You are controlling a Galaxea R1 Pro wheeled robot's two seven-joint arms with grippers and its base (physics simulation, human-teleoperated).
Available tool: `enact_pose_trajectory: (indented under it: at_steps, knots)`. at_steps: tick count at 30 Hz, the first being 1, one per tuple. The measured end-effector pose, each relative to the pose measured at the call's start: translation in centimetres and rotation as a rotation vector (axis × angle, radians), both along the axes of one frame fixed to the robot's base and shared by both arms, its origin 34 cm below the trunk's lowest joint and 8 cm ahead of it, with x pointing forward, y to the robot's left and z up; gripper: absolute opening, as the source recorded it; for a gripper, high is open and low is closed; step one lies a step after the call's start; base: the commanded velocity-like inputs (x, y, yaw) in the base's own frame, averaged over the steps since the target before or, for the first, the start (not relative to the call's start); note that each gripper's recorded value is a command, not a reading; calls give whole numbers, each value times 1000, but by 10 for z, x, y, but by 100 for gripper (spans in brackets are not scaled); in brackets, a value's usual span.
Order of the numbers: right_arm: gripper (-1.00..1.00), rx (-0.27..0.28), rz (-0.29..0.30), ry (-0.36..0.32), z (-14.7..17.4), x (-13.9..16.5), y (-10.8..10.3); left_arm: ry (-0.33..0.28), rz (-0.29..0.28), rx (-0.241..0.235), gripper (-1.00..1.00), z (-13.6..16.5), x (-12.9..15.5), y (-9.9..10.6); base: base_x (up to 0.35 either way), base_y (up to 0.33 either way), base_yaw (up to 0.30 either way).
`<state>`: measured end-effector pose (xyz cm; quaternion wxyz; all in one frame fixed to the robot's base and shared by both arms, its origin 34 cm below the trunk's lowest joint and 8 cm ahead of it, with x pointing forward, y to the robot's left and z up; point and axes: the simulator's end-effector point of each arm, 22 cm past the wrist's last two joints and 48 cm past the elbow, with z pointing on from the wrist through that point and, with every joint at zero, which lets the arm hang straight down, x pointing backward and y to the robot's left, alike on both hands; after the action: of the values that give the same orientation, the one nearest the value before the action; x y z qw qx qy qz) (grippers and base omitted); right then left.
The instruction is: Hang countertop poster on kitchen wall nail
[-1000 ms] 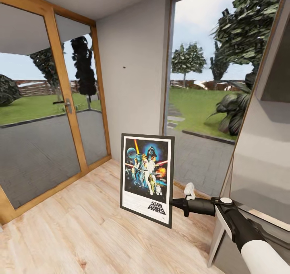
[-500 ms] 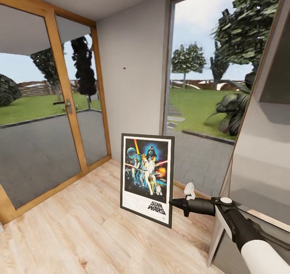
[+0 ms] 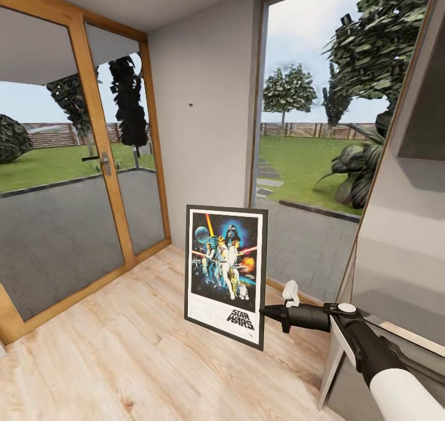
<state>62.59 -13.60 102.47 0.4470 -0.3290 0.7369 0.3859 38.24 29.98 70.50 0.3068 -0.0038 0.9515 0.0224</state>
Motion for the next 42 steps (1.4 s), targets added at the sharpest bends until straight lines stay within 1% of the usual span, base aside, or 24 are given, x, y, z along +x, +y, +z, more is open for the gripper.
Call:
enact_pose_trajectory:
  at_steps: [19, 33, 42]
  knots:
    - [-100, 0, 1, -3, 1, 0, 0, 1, 4, 2, 100, 0, -1, 1, 0, 16, 0]
    - [-100, -1, 1, -3, 1, 0, 0, 1, 7, 1, 100, 0, -1, 2, 24, 264, 0]
    - [-100, -1, 1, -3, 1, 0, 0, 3, 7, 0, 100, -1, -2, 2, 192, 278, 0]
